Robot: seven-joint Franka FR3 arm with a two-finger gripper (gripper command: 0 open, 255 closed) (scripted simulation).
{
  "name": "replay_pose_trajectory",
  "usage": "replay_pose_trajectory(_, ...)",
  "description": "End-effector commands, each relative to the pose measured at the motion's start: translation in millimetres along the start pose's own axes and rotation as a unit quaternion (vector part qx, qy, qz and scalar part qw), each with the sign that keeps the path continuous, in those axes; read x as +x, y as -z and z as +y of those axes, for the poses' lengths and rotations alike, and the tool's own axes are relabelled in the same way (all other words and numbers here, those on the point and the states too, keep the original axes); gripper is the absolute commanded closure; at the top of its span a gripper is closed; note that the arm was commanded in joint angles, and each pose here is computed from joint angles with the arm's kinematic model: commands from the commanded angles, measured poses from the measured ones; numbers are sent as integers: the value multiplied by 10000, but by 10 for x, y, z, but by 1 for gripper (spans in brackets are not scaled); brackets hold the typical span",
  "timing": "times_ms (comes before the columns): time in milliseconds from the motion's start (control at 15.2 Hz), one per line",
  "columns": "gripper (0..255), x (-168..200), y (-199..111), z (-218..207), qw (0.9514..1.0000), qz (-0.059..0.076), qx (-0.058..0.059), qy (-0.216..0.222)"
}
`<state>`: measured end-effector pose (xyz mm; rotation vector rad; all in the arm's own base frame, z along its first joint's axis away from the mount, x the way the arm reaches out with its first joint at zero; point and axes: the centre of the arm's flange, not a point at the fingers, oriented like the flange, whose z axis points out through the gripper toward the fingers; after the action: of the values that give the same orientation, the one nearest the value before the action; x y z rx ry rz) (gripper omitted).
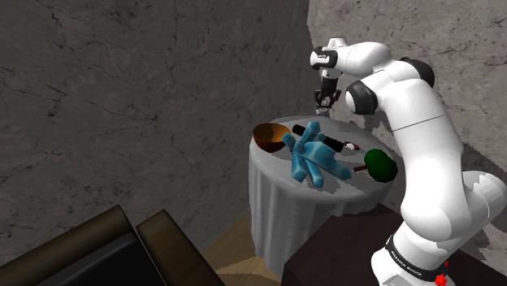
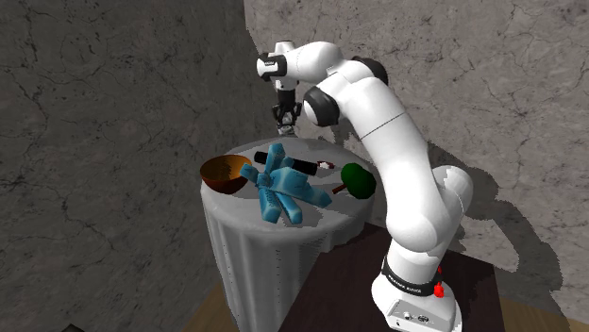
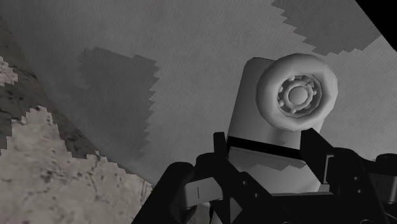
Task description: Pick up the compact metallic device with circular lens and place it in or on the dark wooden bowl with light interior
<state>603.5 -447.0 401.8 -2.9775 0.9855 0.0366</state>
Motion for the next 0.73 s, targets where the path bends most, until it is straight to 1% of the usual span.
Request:
replay_pose_trajectory(0, 255, -1, 113, -11, 10000, 0, 1, 0)
replay_pose_trajectory(660, 255, -14, 641, -10, 10000, 0, 1, 0)
